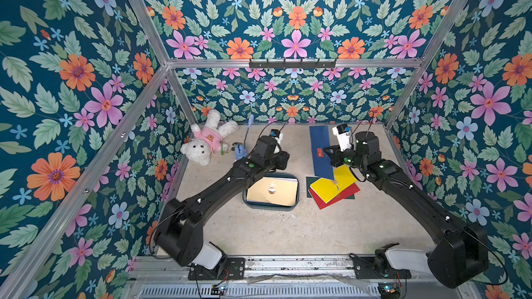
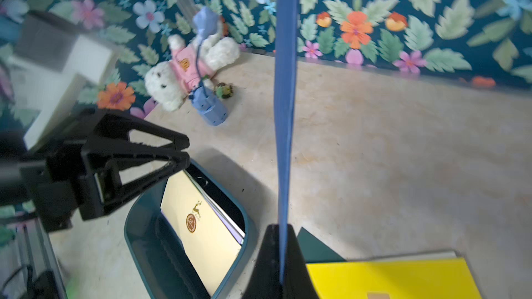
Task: Put the sealed envelopes into the storage box
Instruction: Place the envelope in the storage box, then pick up the envelope from the center of the board.
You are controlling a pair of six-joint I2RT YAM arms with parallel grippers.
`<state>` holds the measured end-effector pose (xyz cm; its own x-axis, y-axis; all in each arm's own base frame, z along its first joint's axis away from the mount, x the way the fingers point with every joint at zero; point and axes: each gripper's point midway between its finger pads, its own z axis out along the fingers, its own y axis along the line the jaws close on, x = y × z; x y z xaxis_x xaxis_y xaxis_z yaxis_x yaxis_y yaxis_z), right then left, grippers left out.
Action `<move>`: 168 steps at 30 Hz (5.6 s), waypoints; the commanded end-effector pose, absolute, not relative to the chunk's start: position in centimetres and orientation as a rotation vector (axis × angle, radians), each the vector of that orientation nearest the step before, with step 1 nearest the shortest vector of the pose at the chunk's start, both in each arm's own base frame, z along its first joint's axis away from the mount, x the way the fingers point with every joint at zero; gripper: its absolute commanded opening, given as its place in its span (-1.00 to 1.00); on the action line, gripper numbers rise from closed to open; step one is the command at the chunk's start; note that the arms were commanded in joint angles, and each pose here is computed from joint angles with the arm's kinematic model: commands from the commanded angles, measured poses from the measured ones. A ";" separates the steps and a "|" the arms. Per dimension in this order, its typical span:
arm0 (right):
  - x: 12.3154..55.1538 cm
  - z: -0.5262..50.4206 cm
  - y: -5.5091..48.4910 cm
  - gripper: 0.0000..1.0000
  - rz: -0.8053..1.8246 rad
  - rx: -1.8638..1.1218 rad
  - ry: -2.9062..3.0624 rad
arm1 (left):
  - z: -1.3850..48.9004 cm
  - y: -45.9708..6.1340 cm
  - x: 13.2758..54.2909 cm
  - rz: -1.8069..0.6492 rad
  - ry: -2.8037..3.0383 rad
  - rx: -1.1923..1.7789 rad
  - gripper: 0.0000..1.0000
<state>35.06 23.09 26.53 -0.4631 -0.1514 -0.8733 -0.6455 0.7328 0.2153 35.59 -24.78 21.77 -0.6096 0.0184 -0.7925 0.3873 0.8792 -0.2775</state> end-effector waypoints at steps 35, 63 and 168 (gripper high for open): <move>26.4 15.4 41.7 -1.00 0.335 -2.037 1.932 | 24.2 -9.9 28.4 -0.181 2.060 0.048 0.17; 33.8 20.5 37.2 -0.33 0.452 -1.237 2.048 | 20.5 -15.0 29.8 -0.405 2.191 0.137 0.09; 34.6 4.7 7.7 -0.14 0.809 0.840 2.291 | 0.5 -48.7 35.1 -0.894 2.586 0.921 -0.41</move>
<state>34.29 6.73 3.75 -0.6285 0.7121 -0.3130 0.4002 0.6411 0.6548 36.39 -50.42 3.18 -0.7383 0.4371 -0.5136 0.6700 0.5625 -0.4844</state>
